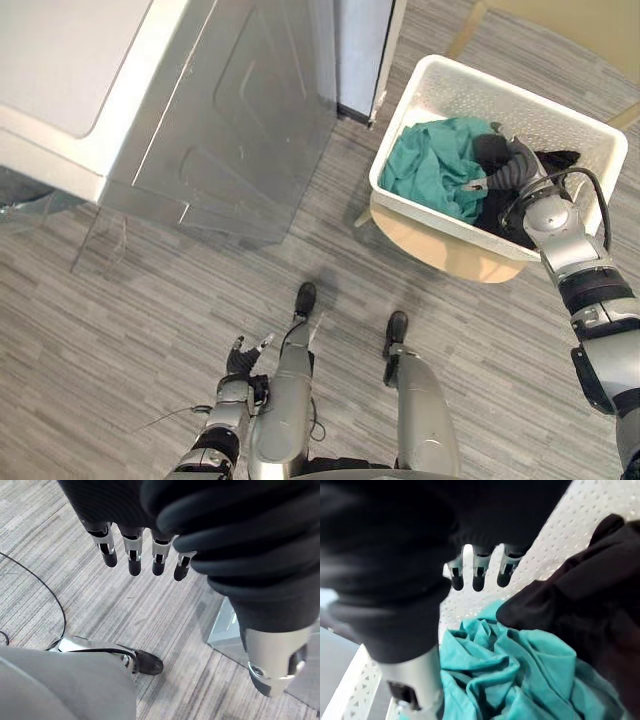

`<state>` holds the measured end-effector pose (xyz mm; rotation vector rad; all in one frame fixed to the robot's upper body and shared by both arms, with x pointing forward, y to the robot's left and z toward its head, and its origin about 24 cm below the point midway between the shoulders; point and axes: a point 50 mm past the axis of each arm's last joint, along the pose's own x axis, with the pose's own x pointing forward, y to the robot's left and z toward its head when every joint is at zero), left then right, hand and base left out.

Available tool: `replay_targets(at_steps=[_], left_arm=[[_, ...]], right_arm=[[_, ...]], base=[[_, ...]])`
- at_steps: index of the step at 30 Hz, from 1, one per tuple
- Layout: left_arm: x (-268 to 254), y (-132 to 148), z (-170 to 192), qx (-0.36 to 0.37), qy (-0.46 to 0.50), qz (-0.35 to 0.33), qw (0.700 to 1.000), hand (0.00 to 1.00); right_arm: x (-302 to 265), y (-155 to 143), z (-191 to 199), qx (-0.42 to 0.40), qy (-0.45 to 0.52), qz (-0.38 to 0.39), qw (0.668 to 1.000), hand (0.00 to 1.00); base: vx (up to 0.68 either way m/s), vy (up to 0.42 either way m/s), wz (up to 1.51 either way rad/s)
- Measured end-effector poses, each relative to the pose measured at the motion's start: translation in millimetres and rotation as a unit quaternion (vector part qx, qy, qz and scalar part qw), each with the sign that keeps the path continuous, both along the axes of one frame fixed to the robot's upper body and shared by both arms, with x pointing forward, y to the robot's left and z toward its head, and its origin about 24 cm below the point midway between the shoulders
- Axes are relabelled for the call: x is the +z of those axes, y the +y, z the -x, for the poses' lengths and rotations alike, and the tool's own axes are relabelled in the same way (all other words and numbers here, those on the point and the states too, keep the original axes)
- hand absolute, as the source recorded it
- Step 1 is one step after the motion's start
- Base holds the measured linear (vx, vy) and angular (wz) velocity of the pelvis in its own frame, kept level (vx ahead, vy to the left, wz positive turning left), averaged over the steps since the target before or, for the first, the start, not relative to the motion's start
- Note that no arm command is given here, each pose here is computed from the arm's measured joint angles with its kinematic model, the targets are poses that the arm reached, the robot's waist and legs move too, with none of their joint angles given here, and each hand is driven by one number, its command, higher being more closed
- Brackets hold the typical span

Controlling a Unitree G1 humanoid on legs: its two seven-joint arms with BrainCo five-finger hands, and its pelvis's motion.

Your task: Pick up the laundry basket with both hands and put the clothes into the washing machine.

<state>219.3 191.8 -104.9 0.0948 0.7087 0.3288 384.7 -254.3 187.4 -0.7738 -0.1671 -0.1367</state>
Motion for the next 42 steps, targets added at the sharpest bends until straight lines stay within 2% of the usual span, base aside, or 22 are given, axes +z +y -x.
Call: replay_targets(at_steps=[9, 14, 18, 23, 24, 34, 40, 42], left_arm=[[6.4, -1.3, -9.8, 0.015, -0.016, 0.004, 1.000, 0.00], [12.2, 4.3, -15.9, 0.040, -0.030, 0.004, 0.999, 0.00], [20.6, -4.4, -27.0, 0.041, -0.054, 0.017, 0.998, 0.00], [27.4, -10.8, -33.2, 0.054, -0.074, 0.029, 0.995, 0.00], [27.9, -13.1, -33.8, 0.055, -0.077, 0.033, 0.995, 0.00], [34.2, -20.7, -39.5, 0.059, -0.095, 0.054, 0.992, 0.00], [33.1, -20.6, -38.8, 0.060, -0.092, 0.056, 0.992, 0.00], [29.0, -19.9, -35.8, 0.060, -0.081, 0.056, 0.993, 0.00]], right_arm=[[-5.7, 4.9, -4.4, -0.008, 0.007, -0.019, 1.000, 0.00], [9.1, 13.3, -5.9, 0.010, -0.022, -0.030, 0.999, 0.00], [15.0, 21.3, -7.4, 0.013, -0.042, -0.036, 0.998, 0.00], [21.2, 16.1, -8.8, -0.011, -0.053, -0.047, 0.997, 0.00], [24.4, 14.8, -8.8, -0.013, -0.058, -0.050, 0.997, 1.00], [23.9, 2.7, -11.3, -0.040, -0.030, -0.019, 0.999, 1.00], [0.0, -0.4, -8.0, -0.037, 0.009, -0.019, 0.999, 1.00], [-19.8, 1.4, -5.5, -0.035, 0.033, -0.040, 0.998, 1.00]], base=[[-0.02, -0.069, 0.17], [-0.02, -0.087, 0.14], [-0.02, -0.065, 0.08], [0.02, -0.036, 0.12], [0.02, -0.030, 0.14], [0.02, -0.029, 0.12], [0.01, -0.020, 0.02], [0.03, -0.024, -0.02]])
